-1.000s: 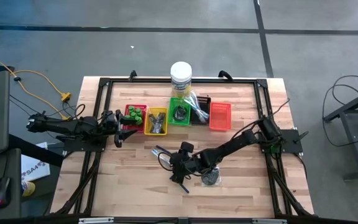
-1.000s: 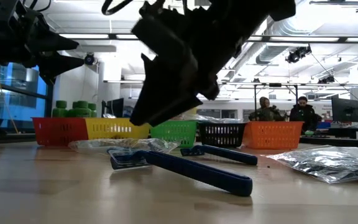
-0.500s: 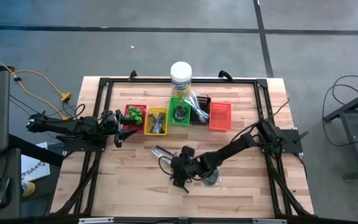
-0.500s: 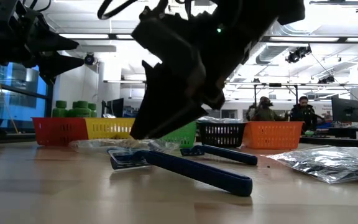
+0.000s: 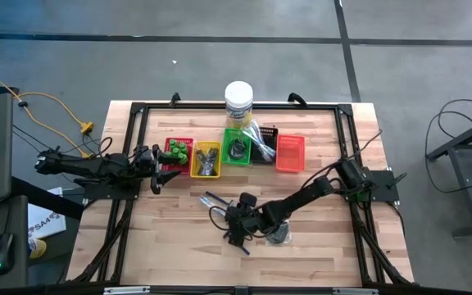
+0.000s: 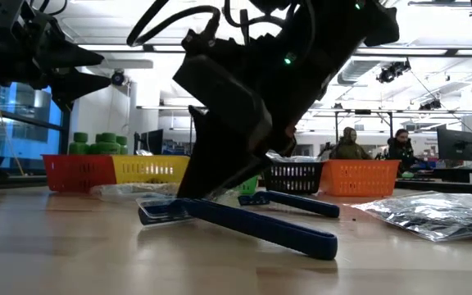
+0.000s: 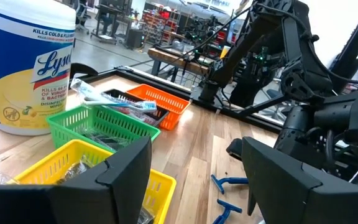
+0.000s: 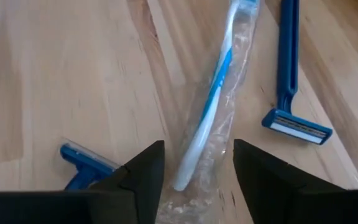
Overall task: Pick & Place Travel size toiletries
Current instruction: Put the blue toothbrush into the black bin
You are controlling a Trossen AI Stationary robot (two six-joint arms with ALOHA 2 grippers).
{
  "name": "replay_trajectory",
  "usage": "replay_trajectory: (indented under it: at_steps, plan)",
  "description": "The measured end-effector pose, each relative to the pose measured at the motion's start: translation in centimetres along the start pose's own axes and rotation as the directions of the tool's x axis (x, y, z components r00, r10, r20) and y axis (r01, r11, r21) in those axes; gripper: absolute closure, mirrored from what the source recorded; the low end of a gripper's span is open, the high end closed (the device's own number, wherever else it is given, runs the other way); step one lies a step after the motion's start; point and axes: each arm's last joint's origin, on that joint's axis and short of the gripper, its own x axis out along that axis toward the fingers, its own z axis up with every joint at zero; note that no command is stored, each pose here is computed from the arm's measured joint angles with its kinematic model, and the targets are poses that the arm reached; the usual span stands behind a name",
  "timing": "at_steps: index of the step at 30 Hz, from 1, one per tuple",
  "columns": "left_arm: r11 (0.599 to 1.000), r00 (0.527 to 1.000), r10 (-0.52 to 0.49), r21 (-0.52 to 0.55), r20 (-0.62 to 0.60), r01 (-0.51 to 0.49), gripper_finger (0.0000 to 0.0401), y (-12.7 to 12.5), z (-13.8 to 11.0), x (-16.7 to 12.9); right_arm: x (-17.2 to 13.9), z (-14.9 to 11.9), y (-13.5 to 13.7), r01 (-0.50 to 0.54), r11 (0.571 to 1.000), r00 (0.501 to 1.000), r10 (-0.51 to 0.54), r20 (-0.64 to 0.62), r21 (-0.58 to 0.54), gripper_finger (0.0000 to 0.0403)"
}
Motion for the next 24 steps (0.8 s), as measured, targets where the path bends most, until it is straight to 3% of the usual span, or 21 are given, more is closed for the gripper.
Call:
replay_trajectory:
  at_steps: [13,20,24]
  plan:
    - [1.0,1.0,0.0,0.0,0.0,0.0,0.0159,0.0,0.0,0.0,0.1,-0.4,-0.3,-0.013,1.0,0.997,0.012,-0.073,-0.016,0.0317]
    - [1.0,1.0,0.0,0.0,0.0,0.0,0.0159,0.0,0.0,0.0,-0.1,-0.2,-0.3,-0.048,0.998,0.996,0.051,-0.077,0.047,0.0383]
    - [1.0,1.0,0.0,0.0,0.0,0.0,0.0159,0.0,0.0,0.0,-1.0,0.5,0.0,-0.107,0.992,0.992,0.111,-0.064,0.06,0.0381]
